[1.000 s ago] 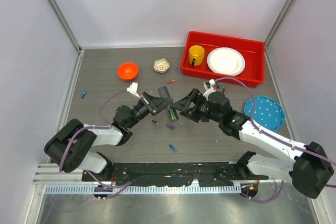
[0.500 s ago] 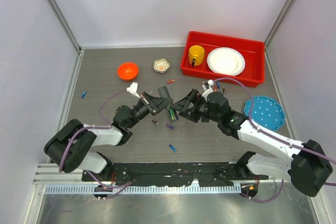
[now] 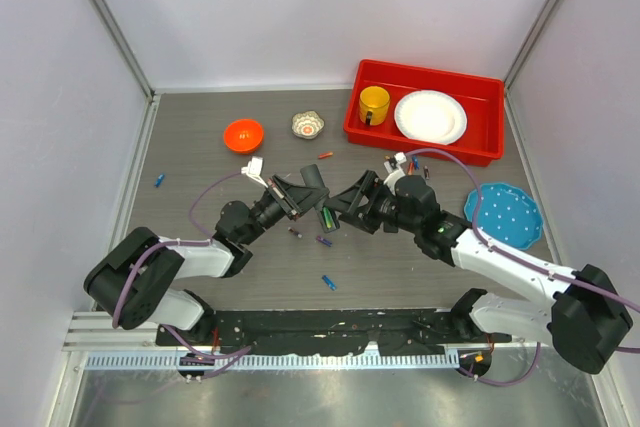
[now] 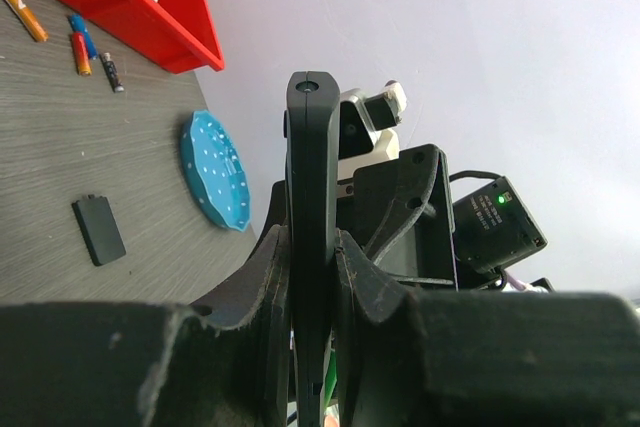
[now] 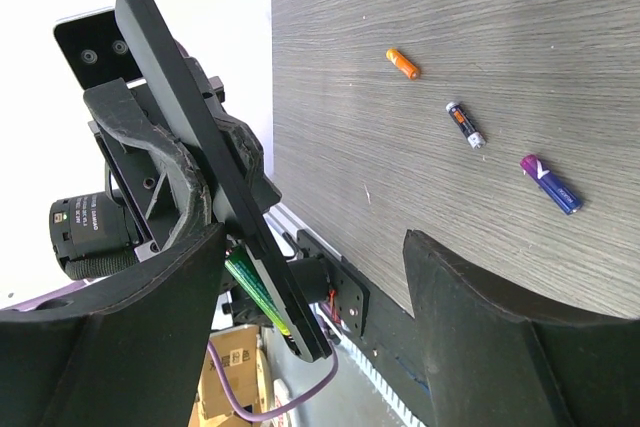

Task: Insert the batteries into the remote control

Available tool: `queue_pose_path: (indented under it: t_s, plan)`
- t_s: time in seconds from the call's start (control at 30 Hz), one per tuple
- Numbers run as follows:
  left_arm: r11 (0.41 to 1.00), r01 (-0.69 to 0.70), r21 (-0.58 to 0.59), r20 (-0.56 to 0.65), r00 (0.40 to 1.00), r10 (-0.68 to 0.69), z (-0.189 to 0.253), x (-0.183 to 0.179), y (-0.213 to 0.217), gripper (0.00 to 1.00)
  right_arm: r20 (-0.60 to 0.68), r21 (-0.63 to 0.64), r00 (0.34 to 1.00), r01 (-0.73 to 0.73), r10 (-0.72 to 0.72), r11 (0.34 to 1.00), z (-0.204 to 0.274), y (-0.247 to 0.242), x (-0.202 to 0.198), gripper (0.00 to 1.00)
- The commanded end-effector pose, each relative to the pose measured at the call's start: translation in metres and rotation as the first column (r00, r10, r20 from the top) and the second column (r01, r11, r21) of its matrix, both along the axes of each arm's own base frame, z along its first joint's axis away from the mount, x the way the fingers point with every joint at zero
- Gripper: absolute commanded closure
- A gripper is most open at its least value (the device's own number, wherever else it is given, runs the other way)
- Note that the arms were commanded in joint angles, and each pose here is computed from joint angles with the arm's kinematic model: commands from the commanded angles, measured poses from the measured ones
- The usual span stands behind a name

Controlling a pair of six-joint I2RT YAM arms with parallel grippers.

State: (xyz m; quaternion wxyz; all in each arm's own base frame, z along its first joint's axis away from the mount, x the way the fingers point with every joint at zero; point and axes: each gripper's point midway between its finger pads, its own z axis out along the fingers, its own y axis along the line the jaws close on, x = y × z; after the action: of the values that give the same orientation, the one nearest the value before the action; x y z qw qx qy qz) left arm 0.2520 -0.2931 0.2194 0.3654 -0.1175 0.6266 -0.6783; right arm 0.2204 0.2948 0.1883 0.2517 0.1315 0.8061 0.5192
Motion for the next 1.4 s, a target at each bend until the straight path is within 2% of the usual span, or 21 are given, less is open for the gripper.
queue_pose_path:
  t_s: [0.0, 0.9, 1.37]
  plan:
    - [0.984, 0.009, -0.179, 0.247, 0.968, 0.037, 0.075, -0.012, 0.011, 1.00, 0.013, 0.006, 0.999, -0.037, 0.037, 0.999, 0.001, 0.004, -0.003, 0.24]
    - [0.980, -0.014, -0.200, 0.258, 0.964, 0.066, 0.084, -0.009, 0.014, 1.00, -0.016, -0.034, 0.994, -0.105, 0.105, 0.994, -0.018, 0.012, -0.020, 0.29]
    - [0.980, -0.010, -0.200, 0.261, 0.963, 0.064, 0.085, -0.011, 0.014, 1.00, -0.027, -0.024, 0.993, -0.112, 0.111, 0.993, -0.025, 0.015, -0.023, 0.36]
